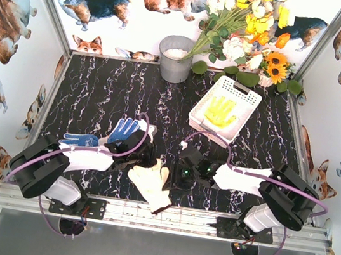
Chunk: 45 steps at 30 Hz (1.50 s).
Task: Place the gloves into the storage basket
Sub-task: Pair the glove with the glove.
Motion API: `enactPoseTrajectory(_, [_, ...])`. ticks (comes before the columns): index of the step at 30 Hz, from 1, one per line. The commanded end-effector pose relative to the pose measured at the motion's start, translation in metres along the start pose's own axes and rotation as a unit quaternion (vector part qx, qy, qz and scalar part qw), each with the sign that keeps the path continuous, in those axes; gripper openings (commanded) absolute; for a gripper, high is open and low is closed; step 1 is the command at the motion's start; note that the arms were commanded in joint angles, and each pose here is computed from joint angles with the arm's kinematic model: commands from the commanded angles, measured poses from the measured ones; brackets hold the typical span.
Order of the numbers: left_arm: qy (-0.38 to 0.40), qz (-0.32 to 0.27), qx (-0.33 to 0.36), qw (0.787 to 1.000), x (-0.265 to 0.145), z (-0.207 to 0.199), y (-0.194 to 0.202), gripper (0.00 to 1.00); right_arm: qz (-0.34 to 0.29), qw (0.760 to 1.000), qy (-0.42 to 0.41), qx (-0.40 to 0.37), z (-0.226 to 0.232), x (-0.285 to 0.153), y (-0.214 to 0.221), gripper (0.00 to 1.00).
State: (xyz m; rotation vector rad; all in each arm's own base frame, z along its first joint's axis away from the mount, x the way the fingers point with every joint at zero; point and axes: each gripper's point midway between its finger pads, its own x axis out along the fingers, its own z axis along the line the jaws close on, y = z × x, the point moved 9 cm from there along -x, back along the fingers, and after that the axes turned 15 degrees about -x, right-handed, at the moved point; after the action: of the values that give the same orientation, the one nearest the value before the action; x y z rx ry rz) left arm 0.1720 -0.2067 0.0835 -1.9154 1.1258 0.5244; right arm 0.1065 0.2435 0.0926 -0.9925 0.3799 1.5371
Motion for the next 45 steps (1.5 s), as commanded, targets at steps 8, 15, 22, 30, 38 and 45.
enactPoseTrajectory(8, [-0.012, -0.042, 0.002, 0.999, -0.009, 0.004, -0.008, 0.0, -0.006, 0.997, 0.068, 0.028, -0.012, 0.007, 0.002, 0.02])
enactPoseTrajectory(15, [-0.031, -0.055, 0.001, 0.998, -0.015, 0.014, -0.005, 0.0, -0.004, 0.997, 0.073, 0.032, -0.013, 0.009, 0.003, 0.0])
enactPoseTrajectory(22, [-0.056, -0.06, -0.003, 0.997, -0.013, 0.024, -0.003, 0.0, -0.006, 0.997, 0.074, 0.032, -0.012, 0.009, 0.002, 0.0])
enactPoseTrajectory(30, [-0.068, -0.089, -0.018, 0.994, -0.019, 0.029, -0.005, 0.0, -0.009, 0.996, 0.077, 0.034, -0.013, 0.007, 0.004, 0.0])
enactPoseTrajectory(38, [-0.077, -0.063, -0.007, 0.995, -0.017, 0.036, 0.003, 0.03, -0.015, 0.998, 0.061, 0.031, -0.009, 0.007, 0.002, 0.0])
enactPoseTrajectory(45, [-0.039, -0.07, 0.011, 0.997, -0.03, 0.012, -0.013, 0.38, -0.039, 0.998, 0.037, 0.022, -0.001, -0.004, -0.002, 0.25])
